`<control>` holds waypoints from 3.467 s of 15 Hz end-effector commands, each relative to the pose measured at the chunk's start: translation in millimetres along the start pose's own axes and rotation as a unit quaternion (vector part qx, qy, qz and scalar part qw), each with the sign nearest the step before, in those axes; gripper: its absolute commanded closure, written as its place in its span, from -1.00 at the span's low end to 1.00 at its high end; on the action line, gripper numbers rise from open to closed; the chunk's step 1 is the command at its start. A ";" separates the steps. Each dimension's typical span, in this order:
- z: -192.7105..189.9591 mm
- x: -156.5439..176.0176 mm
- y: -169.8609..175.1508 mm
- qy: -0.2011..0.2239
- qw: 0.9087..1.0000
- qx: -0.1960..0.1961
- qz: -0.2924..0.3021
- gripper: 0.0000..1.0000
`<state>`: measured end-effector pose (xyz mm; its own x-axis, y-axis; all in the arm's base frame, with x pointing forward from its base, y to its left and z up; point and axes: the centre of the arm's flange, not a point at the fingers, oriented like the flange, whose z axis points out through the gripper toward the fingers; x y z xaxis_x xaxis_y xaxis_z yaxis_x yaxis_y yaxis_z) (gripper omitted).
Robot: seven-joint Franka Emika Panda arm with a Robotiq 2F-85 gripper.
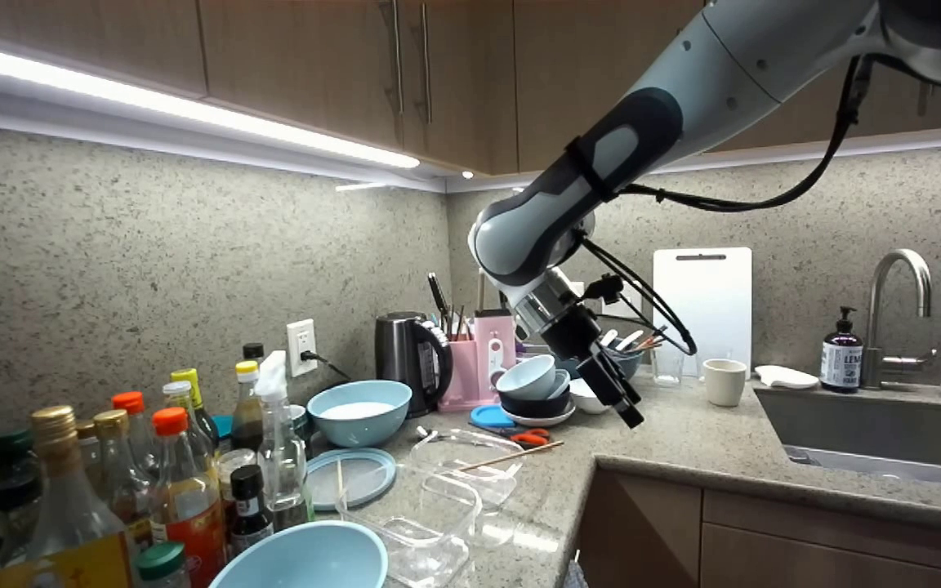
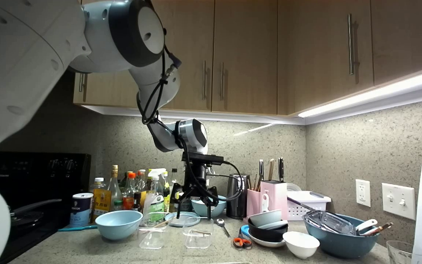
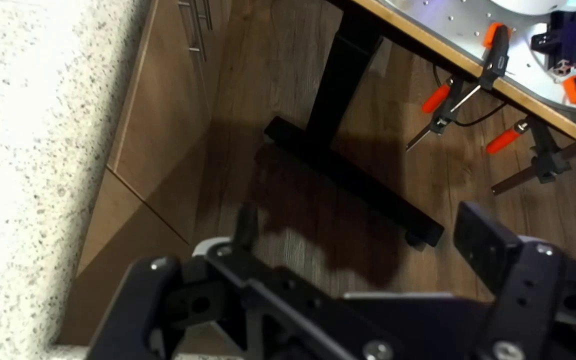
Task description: Pick the chopstick and put it in the bowl
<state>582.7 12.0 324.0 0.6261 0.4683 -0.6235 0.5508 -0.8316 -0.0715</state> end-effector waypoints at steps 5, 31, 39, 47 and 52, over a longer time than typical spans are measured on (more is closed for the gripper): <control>-6.5 133.8 -20.3 0.060 0.998 -0.002 -0.015 -1.00; 8.3 124.7 55.5 -0.012 0.993 -0.078 -0.091 -1.00; -3.5 144.0 58.7 -0.027 0.971 -0.122 -0.205 -0.46; -19.1 138.0 64.1 -0.009 0.970 -0.115 -0.215 0.59; -27.2 140.0 50.6 -0.003 0.972 -0.111 -0.205 0.02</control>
<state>711.3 33.8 249.8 0.3299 0.7334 -0.5944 0.8617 -0.4911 -0.1276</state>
